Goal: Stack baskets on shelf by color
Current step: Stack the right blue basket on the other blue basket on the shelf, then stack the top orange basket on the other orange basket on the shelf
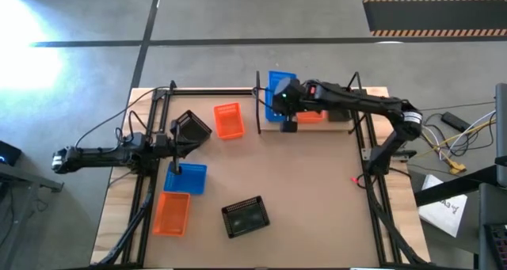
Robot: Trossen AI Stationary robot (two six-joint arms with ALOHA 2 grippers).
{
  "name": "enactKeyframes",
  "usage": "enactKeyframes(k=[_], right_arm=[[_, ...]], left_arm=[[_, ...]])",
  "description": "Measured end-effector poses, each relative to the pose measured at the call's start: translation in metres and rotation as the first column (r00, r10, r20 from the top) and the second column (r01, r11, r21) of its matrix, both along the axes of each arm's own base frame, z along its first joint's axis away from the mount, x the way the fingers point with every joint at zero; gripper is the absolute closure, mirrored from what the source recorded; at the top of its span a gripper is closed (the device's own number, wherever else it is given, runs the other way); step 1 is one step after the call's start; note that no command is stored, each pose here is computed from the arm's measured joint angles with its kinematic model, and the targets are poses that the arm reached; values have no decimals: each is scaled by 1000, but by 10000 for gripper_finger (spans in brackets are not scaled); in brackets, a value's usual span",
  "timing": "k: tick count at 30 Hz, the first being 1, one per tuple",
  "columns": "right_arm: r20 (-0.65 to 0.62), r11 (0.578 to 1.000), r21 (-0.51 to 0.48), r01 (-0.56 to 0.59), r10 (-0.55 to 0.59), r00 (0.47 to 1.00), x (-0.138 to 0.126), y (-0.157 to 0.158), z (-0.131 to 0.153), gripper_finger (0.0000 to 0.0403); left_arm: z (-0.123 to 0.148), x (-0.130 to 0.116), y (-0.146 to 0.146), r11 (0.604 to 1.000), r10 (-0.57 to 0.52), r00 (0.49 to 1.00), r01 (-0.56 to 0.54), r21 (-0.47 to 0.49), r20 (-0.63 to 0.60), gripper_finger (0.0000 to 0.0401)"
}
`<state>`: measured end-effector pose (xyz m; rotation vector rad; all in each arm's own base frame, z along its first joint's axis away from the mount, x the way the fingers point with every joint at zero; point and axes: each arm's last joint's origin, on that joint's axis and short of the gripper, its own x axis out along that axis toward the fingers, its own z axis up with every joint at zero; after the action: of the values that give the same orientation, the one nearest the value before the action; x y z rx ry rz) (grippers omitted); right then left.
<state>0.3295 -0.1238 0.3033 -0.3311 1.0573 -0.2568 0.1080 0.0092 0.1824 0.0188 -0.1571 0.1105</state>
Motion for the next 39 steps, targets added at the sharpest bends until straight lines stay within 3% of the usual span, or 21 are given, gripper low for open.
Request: enactKeyframes(k=[13,24,27,29,31,33,36,39], right_arm=[[-110,1000,30,-1,4,994,16,-10,-36,380],[-96,999,5,45,-44,994,16,-13,-35,265],[-33,993,28,118,-117,993,15,-12,-31,253],[24,986,98,133,-136,990,12,-5,-35,253],[107,986,147,84,-100,989,11,11,-45,259],[194,991,137,13,-40,980,9,32,-61,267],[356,996,86,-38,5,934,4,64,-87,282],[517,999,38,-33,8,856,-4,90,-111,296]], left_arm=[[3,4,0,998,11,1000,-12,54,26,401],[2,6,1,997,15,1000,-16,79,14,401],[3,6,1,997,15,1000,-17,79,15,401],[3,6,1,997,15,1000,-16,79,14,401],[2,6,1,995,18,1000,-19,96,12,401],[2,7,1,992,22,1000,-22,120,1,401],[0,8,1,988,38,999,-35,152,-16,401],[-1,10,3,984,113,993,-109,137,-23,401]])
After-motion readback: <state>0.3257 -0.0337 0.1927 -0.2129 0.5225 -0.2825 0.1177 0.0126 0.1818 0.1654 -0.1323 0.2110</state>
